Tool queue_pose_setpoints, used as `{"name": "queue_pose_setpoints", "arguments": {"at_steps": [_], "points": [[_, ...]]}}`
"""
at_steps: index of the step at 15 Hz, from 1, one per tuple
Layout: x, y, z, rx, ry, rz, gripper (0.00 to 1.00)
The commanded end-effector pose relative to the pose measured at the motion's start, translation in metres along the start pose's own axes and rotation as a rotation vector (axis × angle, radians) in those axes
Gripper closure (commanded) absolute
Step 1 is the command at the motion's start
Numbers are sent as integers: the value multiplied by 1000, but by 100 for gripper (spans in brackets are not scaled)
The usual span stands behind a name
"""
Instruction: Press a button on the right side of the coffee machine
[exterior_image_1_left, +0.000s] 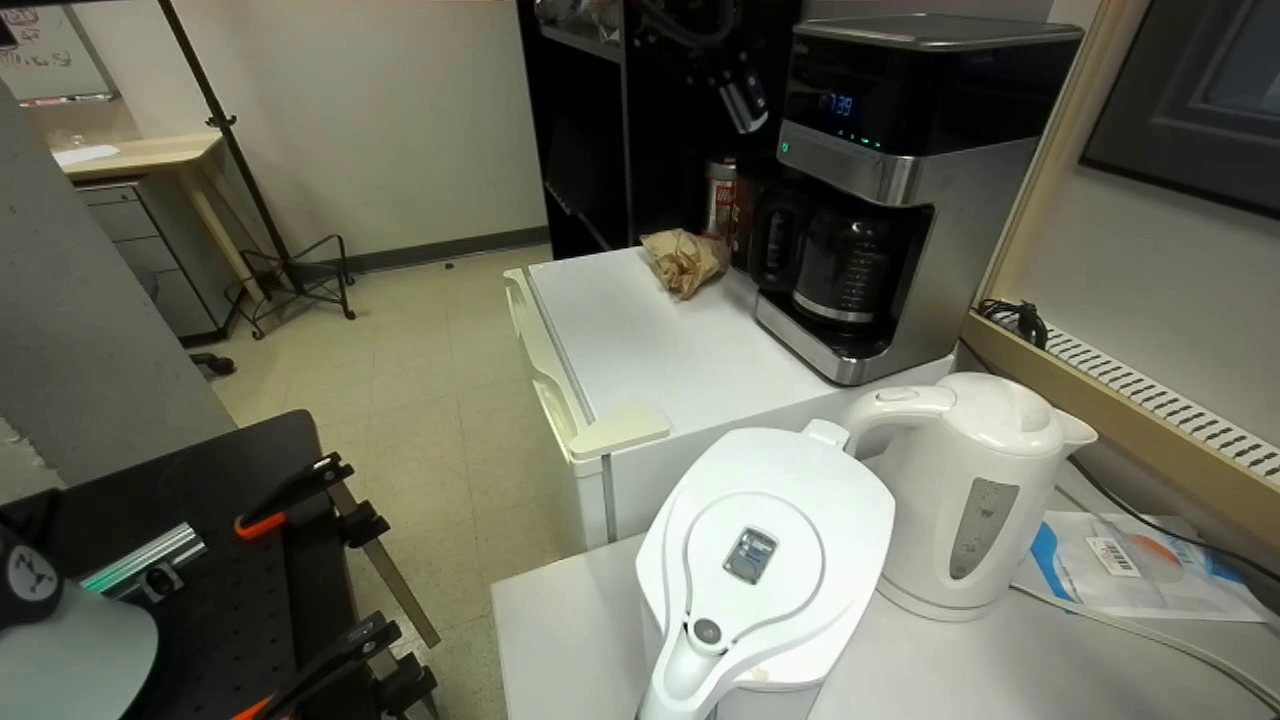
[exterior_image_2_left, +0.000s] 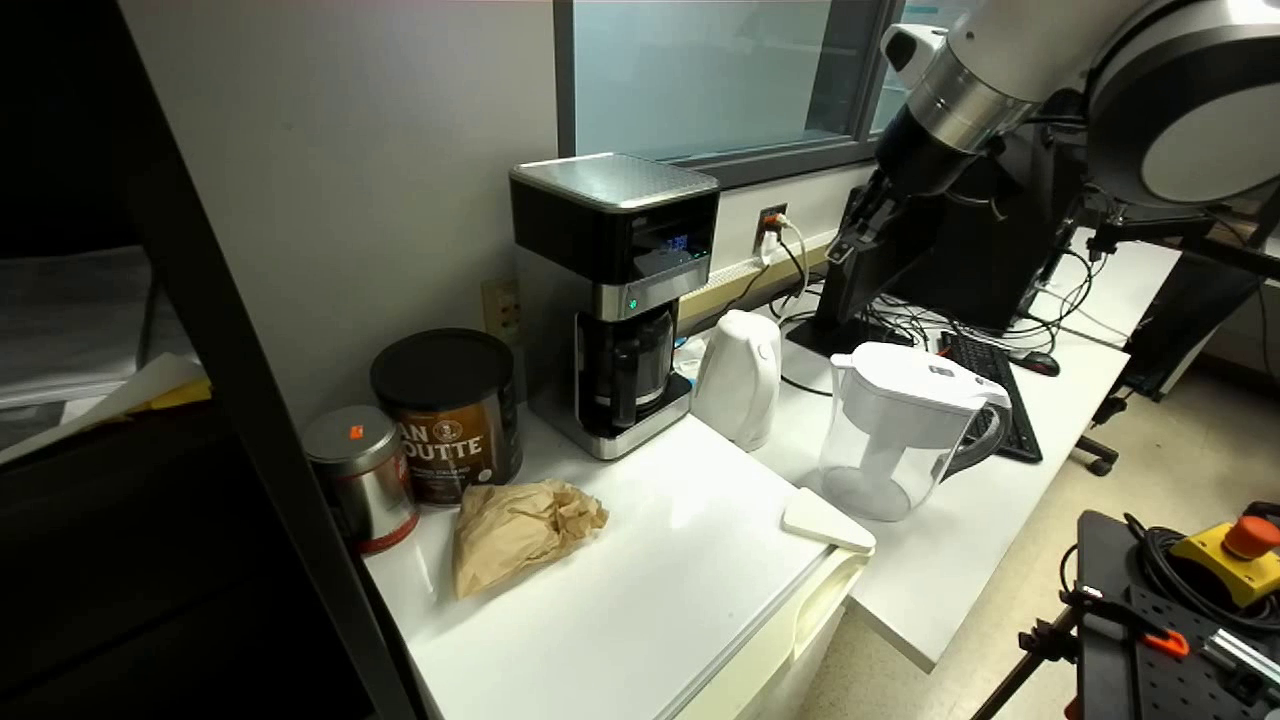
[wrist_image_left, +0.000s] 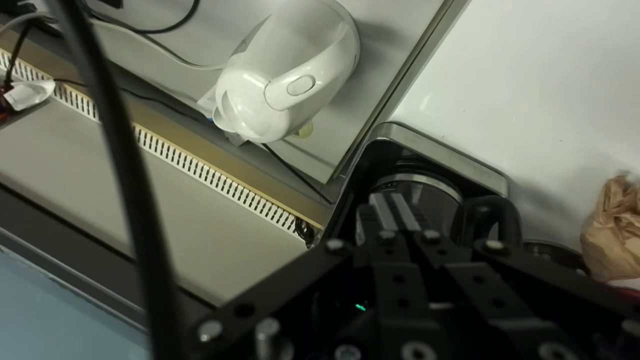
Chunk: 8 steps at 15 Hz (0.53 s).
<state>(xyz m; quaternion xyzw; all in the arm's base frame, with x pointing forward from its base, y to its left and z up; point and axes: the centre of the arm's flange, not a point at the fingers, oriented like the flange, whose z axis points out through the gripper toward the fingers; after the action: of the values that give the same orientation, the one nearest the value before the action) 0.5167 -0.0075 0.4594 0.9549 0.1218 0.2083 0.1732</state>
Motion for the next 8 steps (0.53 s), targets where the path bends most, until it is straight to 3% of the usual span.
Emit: {"name": "queue_pose_setpoints", "arguments": {"at_steps": [1, 8], "points": [[26, 5, 24, -34, 45, 0, 97], [54, 9, 54, -26, 72, 12, 98]]}}
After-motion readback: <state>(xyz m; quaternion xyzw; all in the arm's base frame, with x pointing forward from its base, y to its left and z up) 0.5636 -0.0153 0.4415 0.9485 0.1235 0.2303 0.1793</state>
